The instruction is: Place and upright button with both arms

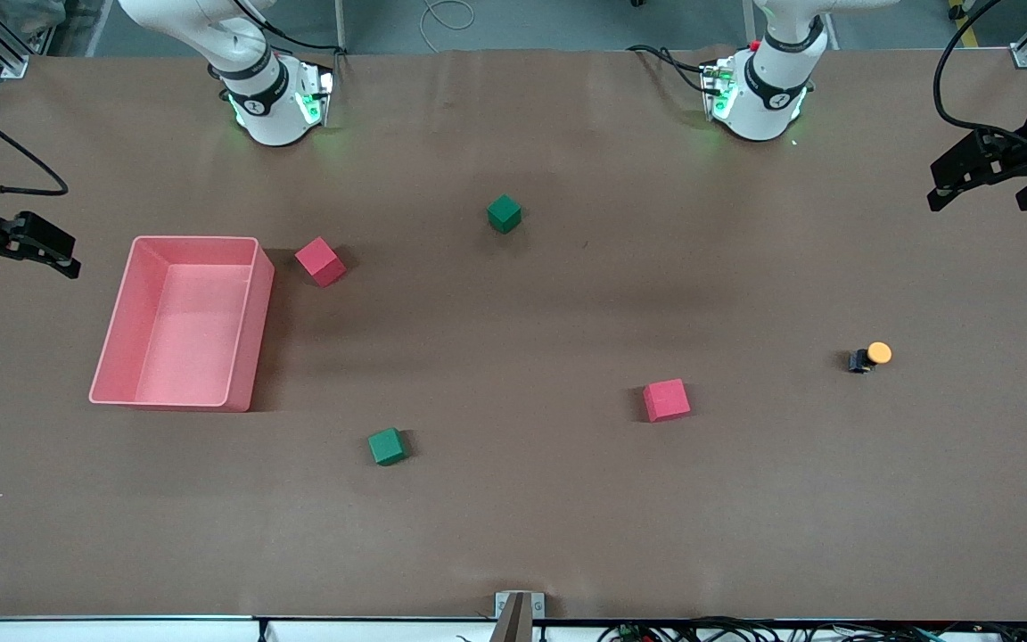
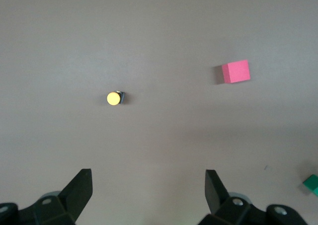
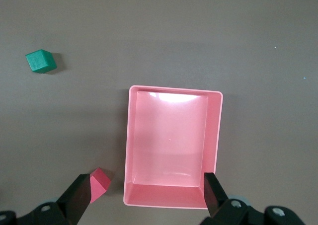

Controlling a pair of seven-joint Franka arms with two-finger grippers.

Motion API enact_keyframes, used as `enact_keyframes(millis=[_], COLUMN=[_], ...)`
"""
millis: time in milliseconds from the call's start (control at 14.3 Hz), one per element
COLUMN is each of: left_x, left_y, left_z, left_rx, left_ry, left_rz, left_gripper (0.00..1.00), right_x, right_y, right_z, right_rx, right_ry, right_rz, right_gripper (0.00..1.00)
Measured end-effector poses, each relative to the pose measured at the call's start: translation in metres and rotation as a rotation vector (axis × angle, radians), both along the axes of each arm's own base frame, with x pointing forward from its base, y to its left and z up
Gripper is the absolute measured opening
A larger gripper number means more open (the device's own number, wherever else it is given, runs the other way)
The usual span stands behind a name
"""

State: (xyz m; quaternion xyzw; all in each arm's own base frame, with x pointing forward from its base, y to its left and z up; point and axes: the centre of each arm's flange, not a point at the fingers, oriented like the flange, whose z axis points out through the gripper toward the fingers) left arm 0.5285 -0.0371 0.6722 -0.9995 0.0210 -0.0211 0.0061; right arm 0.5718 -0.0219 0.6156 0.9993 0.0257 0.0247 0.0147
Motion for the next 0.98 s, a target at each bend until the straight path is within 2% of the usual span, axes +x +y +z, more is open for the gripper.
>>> enact_keyframes(millis=[980], left_x=[0.0], left_y=[0.012], left_z=[-0.014], left_rx=[0.002], left_ry=[0.041], left_rz=[0.017], left_gripper=[1.0], right_x=[0.0], right_y=[0.0], right_z=[-0.001], right_rx=[0.0], right_ry=[0.005], right_rz=[0.0], right_gripper=[1.0])
